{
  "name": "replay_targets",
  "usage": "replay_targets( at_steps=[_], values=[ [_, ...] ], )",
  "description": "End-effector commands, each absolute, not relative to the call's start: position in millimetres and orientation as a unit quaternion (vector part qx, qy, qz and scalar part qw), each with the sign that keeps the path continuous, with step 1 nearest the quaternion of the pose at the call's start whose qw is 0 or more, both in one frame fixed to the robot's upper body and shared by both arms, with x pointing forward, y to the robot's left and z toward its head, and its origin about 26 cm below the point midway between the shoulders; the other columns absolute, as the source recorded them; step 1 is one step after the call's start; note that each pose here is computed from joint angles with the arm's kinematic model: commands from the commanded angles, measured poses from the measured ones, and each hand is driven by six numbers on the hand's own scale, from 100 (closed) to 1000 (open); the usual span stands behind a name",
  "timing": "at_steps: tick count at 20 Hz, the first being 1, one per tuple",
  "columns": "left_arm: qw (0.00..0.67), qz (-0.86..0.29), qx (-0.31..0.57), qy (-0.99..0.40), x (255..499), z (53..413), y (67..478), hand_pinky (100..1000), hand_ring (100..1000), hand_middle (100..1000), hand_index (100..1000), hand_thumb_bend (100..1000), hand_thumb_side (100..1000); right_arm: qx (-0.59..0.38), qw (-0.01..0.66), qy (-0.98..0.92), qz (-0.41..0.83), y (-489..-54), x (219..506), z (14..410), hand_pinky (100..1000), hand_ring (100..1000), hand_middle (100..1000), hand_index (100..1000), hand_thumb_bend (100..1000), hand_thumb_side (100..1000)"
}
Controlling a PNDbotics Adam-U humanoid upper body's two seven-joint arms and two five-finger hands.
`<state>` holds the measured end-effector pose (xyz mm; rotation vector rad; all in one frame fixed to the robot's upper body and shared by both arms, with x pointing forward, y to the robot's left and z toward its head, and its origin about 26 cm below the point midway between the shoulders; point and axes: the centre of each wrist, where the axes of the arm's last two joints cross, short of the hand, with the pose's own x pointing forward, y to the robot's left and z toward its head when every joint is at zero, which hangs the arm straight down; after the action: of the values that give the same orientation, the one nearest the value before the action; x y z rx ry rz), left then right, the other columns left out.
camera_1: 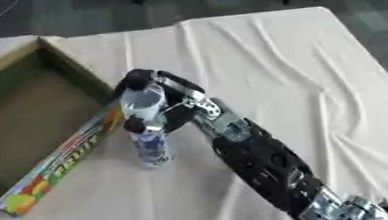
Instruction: Pick up objects on the table and place them in the box.
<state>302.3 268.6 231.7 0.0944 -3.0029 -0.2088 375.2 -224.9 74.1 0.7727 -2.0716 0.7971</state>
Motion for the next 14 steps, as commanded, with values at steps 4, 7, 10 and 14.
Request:
replay_targets(
  at_steps=[4,7,10,14],
  values=[
    [0.045,-0.074,0.033,-0.996,300.4,241.4,272.1,703,743,854,853,161,1000,0.343,0.229,-0.843,0.345,-223.7,373.5,126.1,100,100,100,100,557,100],
    [0.045,-0.070,0.028,-0.996,300.6,242.1,271.3,701,745,854,858,161,1000,0.350,0.203,-0.850,0.337,-226.5,368.1,151.6,100,100,100,100,543,100],
    [0.042,-0.066,0.020,-0.997,300.9,244.8,271.4,705,748,853,853,162,1000,0.352,0.183,-0.856,0.331,-228.3,363.4,174.2,100,100,100,100,549,100],
    [0.033,-0.068,0.016,-0.997,301.2,248.6,272.1,711,754,852,848,162,1000,0.360,0.158,-0.859,0.329,-226.5,357.0,200.1,100,100,100,100,540,100]
  ],
)
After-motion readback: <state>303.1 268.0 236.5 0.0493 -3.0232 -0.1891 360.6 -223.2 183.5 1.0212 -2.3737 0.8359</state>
